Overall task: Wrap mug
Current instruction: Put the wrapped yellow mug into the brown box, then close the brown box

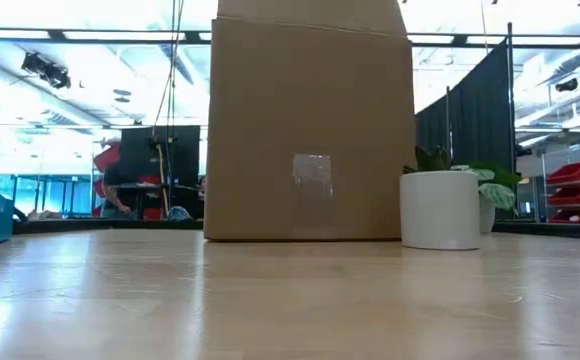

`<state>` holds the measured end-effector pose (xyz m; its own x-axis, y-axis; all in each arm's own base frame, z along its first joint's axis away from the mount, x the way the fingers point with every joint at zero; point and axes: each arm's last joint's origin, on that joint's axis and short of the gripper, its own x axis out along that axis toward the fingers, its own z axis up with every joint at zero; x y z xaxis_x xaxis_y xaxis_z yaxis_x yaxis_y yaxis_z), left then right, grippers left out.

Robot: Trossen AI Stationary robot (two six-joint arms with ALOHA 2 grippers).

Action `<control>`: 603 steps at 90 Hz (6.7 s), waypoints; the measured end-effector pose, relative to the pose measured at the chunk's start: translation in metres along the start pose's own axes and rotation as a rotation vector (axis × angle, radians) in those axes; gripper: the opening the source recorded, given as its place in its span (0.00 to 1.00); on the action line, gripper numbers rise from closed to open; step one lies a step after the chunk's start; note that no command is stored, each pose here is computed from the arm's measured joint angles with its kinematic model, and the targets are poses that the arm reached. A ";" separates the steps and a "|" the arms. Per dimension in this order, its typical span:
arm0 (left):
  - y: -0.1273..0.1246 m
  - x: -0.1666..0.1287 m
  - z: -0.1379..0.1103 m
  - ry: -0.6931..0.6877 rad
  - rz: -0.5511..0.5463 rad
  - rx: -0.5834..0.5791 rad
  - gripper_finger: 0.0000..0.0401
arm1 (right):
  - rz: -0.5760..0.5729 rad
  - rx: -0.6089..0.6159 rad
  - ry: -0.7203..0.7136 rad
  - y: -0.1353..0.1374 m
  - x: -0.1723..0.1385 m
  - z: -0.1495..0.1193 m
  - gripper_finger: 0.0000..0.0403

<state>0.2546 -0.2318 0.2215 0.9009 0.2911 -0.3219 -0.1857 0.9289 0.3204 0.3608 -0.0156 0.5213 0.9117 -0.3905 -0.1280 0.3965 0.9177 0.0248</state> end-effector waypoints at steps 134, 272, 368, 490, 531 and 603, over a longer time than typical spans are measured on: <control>0.018 0.020 -0.014 0.155 0.008 0.157 0.00 | -0.043 0.567 0.688 -0.096 0.057 -0.099 0.00; 0.016 0.018 -0.015 0.158 -0.012 0.111 0.00 | 0.033 0.482 0.420 -0.055 0.077 -0.098 0.56; 0.068 -0.030 0.058 -0.061 0.210 0.066 0.00 | 0.155 -0.480 0.525 0.075 0.006 -0.107 0.34; 0.191 0.003 0.057 0.155 0.314 -0.177 0.00 | -0.080 -0.278 0.469 -0.223 -0.014 -0.072 0.00; 0.191 0.003 0.056 0.158 0.313 -0.176 0.00 | 0.491 -0.259 0.511 -0.121 0.017 -0.123 0.00; 0.180 -0.018 0.059 0.099 0.357 -0.171 0.00 | 0.400 -0.312 0.400 -0.074 -0.021 -0.125 0.00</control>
<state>0.2287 -0.0837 0.3374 0.7276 0.6148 -0.3043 -0.5497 0.7879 0.2776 0.2989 -0.0664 0.3979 0.8481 -0.0117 -0.5298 -0.0702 0.9885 -0.1343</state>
